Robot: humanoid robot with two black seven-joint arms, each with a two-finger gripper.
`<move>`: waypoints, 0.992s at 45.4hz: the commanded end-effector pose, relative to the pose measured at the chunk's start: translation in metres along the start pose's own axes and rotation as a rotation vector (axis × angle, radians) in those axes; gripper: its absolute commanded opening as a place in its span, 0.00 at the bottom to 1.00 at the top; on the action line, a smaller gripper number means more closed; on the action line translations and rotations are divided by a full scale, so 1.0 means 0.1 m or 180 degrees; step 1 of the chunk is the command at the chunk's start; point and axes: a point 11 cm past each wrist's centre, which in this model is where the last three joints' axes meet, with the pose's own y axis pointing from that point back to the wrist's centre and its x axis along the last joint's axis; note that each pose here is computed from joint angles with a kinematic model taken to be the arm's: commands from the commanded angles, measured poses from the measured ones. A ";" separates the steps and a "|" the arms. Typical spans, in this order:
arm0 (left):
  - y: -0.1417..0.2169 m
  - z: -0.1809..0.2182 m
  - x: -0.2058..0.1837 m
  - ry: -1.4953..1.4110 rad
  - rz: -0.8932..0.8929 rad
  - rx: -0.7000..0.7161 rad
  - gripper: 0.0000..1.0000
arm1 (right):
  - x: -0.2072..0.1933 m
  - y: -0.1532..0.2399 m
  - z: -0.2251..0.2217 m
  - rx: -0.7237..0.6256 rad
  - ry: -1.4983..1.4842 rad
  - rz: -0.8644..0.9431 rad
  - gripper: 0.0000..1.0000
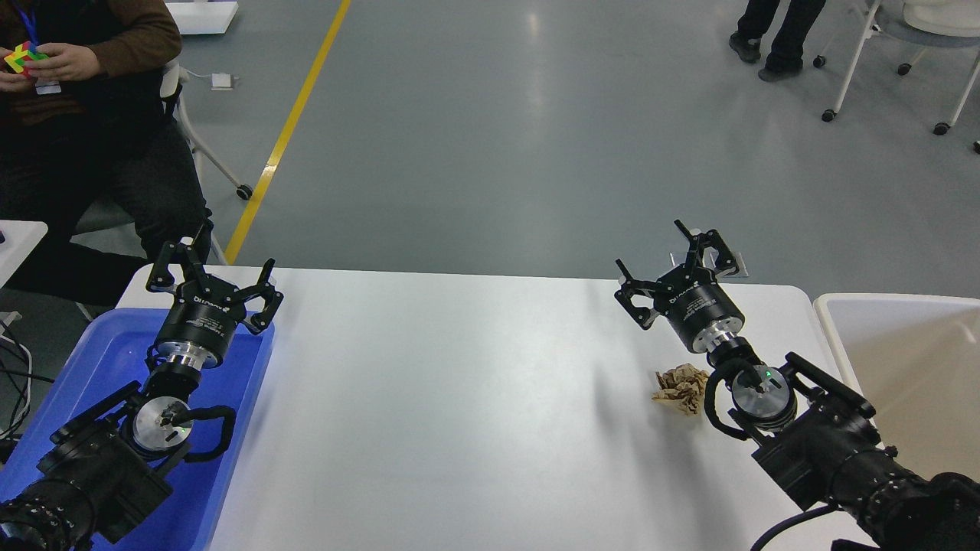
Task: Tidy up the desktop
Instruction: 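Rotate the right gripper sideways and extend it toward the tan pieces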
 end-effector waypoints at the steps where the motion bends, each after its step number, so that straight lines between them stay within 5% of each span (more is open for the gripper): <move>1: 0.00 0.00 0.01 0.0005 0.0007 0.0001 1.00 | -0.03 -0.06 -0.11 -0.0002 0.0200 -0.0028 1.00; 29: 0.00 0.01 0.00 0.0002 0.0005 -0.0007 1.00 | -0.03 0.02 -0.59 0.0083 0.0503 -0.0146 1.00; 45: 0.00 0.01 0.00 0.0002 0.0005 -0.0007 1.00 | -0.54 0.30 -1.23 -0.0090 0.1364 -0.0790 1.00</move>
